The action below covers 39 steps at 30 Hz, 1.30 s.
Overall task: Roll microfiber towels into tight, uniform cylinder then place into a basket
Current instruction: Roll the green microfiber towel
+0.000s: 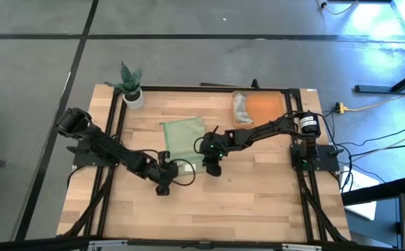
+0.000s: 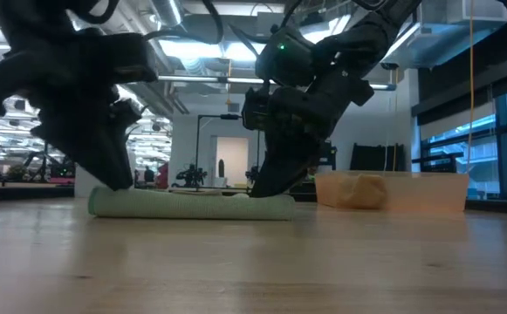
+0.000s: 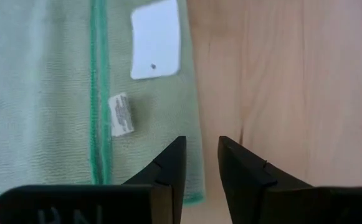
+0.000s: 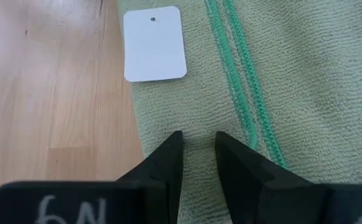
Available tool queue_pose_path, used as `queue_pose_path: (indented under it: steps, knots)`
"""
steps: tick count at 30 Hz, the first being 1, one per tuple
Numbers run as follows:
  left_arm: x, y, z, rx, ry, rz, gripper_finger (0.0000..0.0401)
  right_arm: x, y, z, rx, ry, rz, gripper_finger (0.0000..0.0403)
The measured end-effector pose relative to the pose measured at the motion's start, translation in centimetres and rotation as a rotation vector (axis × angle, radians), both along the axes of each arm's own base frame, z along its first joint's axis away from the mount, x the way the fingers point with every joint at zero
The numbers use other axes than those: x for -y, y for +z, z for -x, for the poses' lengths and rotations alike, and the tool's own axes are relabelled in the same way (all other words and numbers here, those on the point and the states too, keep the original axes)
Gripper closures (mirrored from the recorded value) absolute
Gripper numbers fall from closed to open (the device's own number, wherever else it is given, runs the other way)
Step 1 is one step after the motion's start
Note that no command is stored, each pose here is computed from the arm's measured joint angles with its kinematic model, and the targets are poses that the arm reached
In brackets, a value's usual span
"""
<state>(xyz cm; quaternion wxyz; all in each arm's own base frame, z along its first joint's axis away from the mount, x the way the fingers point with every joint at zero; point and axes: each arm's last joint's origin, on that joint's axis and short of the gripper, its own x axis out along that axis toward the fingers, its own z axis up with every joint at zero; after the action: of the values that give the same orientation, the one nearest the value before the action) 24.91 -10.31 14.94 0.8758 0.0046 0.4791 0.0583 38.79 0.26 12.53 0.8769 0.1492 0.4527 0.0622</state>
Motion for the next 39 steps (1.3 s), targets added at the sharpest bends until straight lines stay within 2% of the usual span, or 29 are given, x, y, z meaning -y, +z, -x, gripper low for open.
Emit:
queue_pose_path:
  steps: [6, 12, 21, 33, 39]
  knots:
    - [-0.5, 1.9, -1.4, 0.001, 0.033, 0.045, 0.0315, 0.0, 0.0, 0.0, 0.002, 0.000, 0.001, 0.0306]
    - [-1.1, 3.1, -1.9, -0.069, 0.064, 0.087, 0.0305, 0.0, 0.0, 0.0, 0.002, 0.000, 0.000, 0.0306]
    - [-1.0, 3.0, -1.8, -0.084, 0.053, 0.096, 0.0333, 0.0, 0.0, 0.0, 0.002, -0.001, 0.004, 0.0306]
    - [-1.0, 3.0, -1.8, -0.083, 0.078, 0.109, 0.0292, 0.0, 0.0, 0.0, 0.001, -0.005, 0.009, 0.0306]
    - [-1.2, 2.4, -1.4, -0.094, 0.110, 0.105, 0.0289, 0.0, 0.0, 0.0, 0.001, -0.006, 0.008, 0.0306]
